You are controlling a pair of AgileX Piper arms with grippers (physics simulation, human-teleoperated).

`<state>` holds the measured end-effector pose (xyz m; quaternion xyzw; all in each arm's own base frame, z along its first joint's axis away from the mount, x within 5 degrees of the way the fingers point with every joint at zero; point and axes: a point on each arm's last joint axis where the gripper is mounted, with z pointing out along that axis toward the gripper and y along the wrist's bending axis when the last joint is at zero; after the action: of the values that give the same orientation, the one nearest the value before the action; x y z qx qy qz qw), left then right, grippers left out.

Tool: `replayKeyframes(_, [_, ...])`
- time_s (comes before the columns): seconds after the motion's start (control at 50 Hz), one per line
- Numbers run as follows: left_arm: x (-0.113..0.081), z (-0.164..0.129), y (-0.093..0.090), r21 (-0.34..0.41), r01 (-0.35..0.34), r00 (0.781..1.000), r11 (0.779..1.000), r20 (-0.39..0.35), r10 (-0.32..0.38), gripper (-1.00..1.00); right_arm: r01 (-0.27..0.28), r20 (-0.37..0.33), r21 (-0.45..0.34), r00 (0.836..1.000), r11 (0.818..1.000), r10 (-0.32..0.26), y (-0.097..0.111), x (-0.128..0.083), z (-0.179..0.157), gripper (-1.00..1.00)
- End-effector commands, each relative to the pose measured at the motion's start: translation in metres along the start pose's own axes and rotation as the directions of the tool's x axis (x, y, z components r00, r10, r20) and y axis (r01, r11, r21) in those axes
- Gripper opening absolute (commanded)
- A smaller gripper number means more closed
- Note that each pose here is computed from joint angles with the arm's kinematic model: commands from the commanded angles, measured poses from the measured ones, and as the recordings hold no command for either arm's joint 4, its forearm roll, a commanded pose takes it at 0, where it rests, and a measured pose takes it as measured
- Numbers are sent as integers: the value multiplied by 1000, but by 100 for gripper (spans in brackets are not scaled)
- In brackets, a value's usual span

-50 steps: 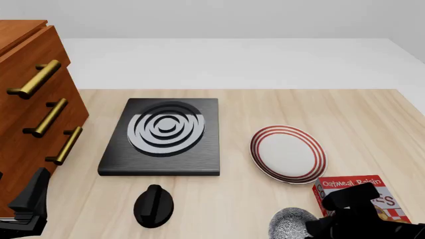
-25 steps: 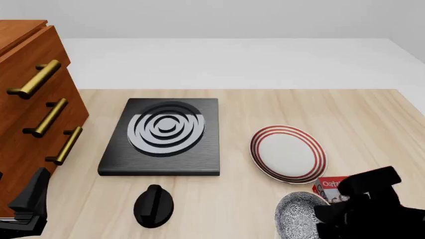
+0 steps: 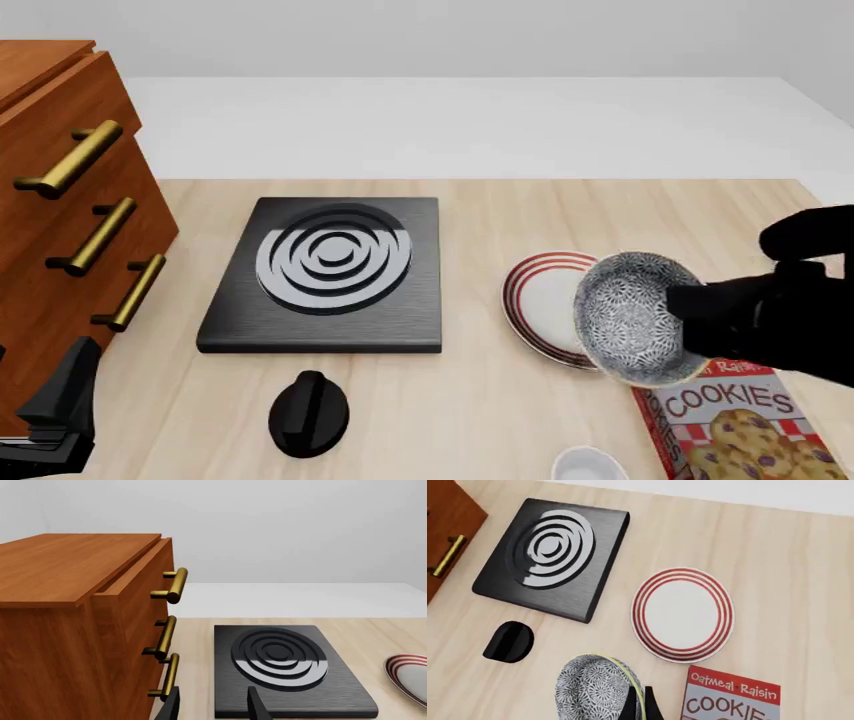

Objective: Pick the akita bowl on the ramekin and place it on the plate.

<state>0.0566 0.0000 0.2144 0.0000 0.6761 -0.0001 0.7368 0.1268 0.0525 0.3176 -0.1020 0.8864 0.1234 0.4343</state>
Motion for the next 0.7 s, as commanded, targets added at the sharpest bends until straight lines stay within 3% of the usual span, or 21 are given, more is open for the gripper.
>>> replayKeyframes(0.02, [0,0,0,0,0,1000,1000,0,0,100,-63,110,21,992,998,61,-3,-35,2,-100])
replayKeyframes(0.42, [0,0,0,0,0,1000,1000,0,0,100,-242,143,42,962,969,234,-17,-40,67,-100])
replayKeyframes(0.5, [0,0,0,0,0,1000,1000,0,0,100,-281,147,54,951,958,271,-23,-39,81,-100])
replayKeyframes(0.54, [0,0,0,0,0,1000,1000,0,0,100,-330,146,51,936,943,320,-25,-35,92,-100])
replayKeyframes(0.7, [0,0,0,0,0,1000,1000,0,0,100,-396,147,65,912,916,383,-34,-28,117,-100])
